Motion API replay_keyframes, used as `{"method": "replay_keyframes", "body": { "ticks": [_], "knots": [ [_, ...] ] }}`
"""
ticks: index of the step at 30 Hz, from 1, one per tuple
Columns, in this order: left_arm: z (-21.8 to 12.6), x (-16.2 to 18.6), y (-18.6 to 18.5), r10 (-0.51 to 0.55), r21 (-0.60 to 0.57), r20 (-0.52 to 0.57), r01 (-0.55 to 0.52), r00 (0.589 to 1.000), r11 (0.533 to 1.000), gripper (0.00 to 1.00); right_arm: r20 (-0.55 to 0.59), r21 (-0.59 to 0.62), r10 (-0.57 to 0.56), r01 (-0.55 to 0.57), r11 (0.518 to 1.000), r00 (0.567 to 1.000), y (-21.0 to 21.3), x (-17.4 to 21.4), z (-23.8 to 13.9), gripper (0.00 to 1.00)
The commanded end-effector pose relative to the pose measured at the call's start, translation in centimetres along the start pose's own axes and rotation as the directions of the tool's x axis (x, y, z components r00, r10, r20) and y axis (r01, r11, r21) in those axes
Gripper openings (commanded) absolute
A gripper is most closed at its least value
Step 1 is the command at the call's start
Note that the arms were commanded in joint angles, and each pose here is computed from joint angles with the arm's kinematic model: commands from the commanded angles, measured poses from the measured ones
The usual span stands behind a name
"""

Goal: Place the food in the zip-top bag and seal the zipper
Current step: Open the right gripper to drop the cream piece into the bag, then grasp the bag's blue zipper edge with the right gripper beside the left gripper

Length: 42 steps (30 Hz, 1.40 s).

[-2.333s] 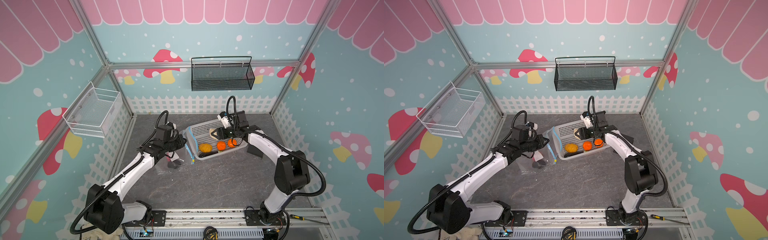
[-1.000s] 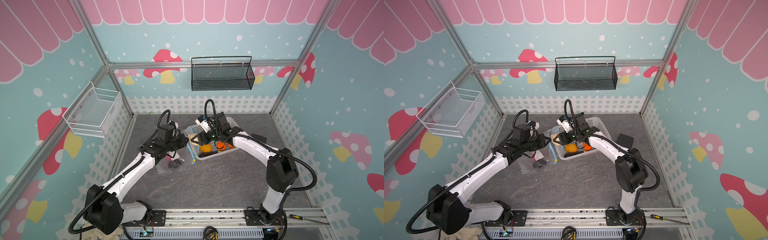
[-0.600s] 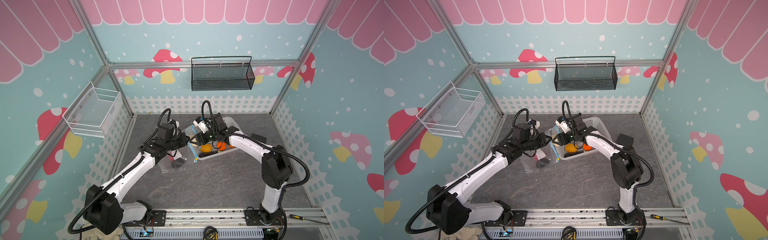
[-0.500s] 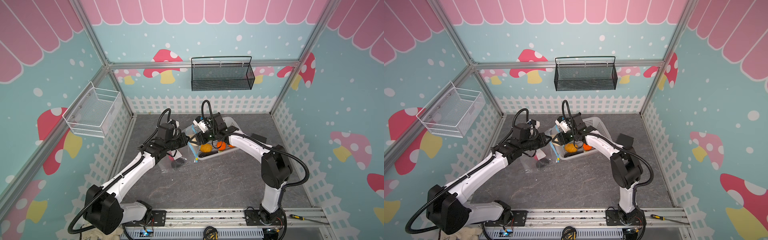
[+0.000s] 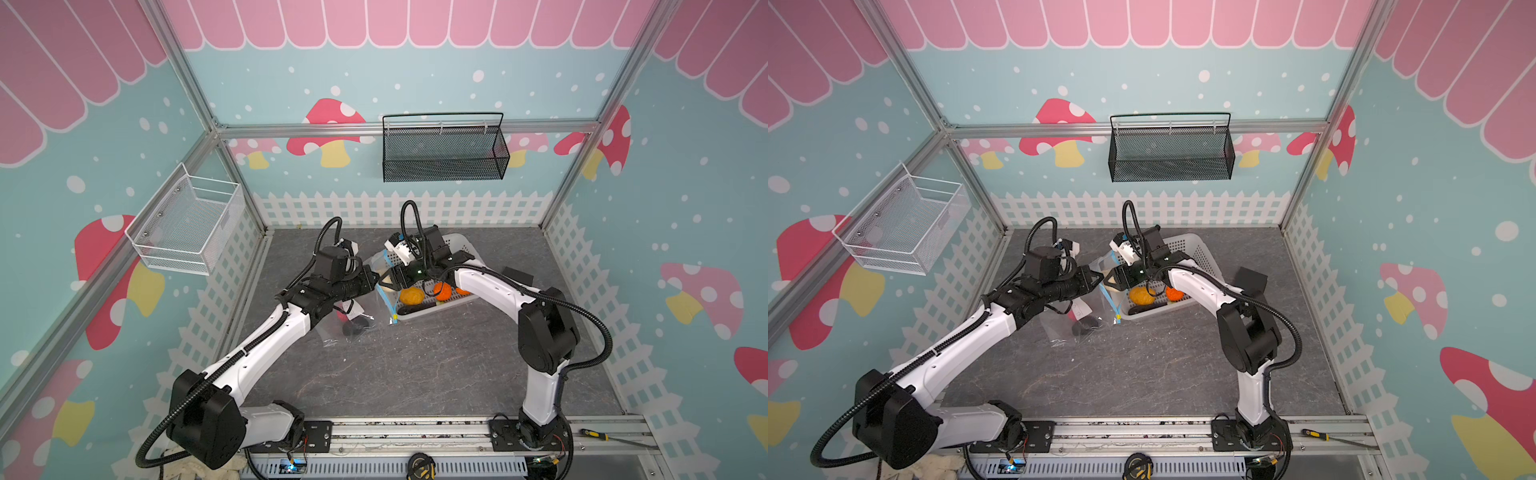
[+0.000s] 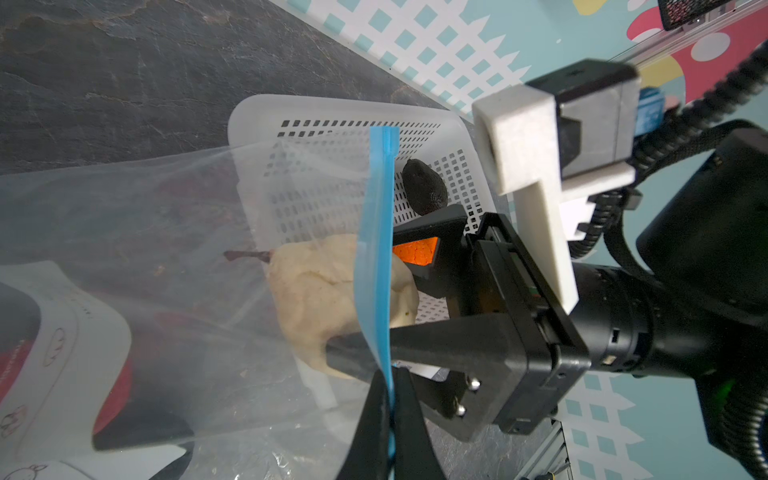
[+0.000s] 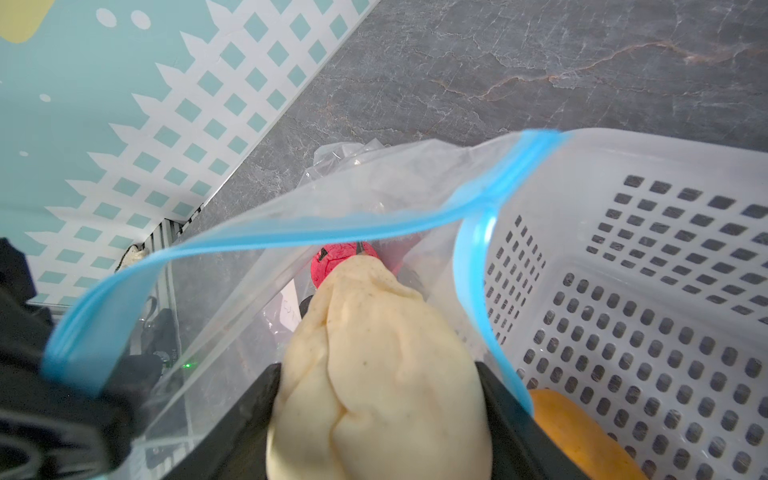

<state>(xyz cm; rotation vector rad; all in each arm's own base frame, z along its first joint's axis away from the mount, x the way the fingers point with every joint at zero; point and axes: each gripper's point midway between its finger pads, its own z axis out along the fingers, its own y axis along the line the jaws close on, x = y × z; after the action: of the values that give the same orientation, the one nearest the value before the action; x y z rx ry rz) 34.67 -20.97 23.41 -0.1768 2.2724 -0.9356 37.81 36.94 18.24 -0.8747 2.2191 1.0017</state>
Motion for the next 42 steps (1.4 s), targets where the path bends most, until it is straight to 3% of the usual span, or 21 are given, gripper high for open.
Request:
{"method": "replay_keyframes", "body": {
  "ticks": [1,21,28,32,37,42],
  "knots": [
    [-0.6,-1.1,-1.3,0.024,0.029,0.029,-0.025,0.999,0.999,0.00,-0.004,-0.014,-0.021,0.021,1.000,1.000,0.3,-0.2,0.5,0.70],
    [-0.3,-0.9,-0.8,0.021,0.016,0.028,-0.022,0.999,1.000,0.00,0.018,-0.016,-0.037,0.038,0.999,0.999,0.9,-1.0,-0.4,0.81],
    [-0.5,-0.7,-0.4,0.013,0.007,0.035,-0.013,0.999,1.000,0.00,0.097,0.065,-0.052,0.045,0.997,0.994,2.0,-2.7,-4.6,0.78],
    [-0.4,-0.7,-0.2,0.006,0.006,0.037,-0.007,0.999,1.000,0.00,0.112,0.123,0.024,-0.038,0.992,0.993,0.7,-2.0,-6.1,0.73],
    [-0.7,-0.8,-0.3,0.005,0.006,0.042,-0.005,0.999,1.000,0.00,0.103,0.168,0.201,-0.216,0.962,0.974,-1.5,0.5,-6.4,0.71],
    [-1.0,-0.8,-0.1,0.006,-0.004,0.045,-0.006,0.999,1.000,0.00,0.071,0.099,0.339,-0.344,0.934,0.938,-1.1,2.1,-5.3,0.71]
  ]
}}
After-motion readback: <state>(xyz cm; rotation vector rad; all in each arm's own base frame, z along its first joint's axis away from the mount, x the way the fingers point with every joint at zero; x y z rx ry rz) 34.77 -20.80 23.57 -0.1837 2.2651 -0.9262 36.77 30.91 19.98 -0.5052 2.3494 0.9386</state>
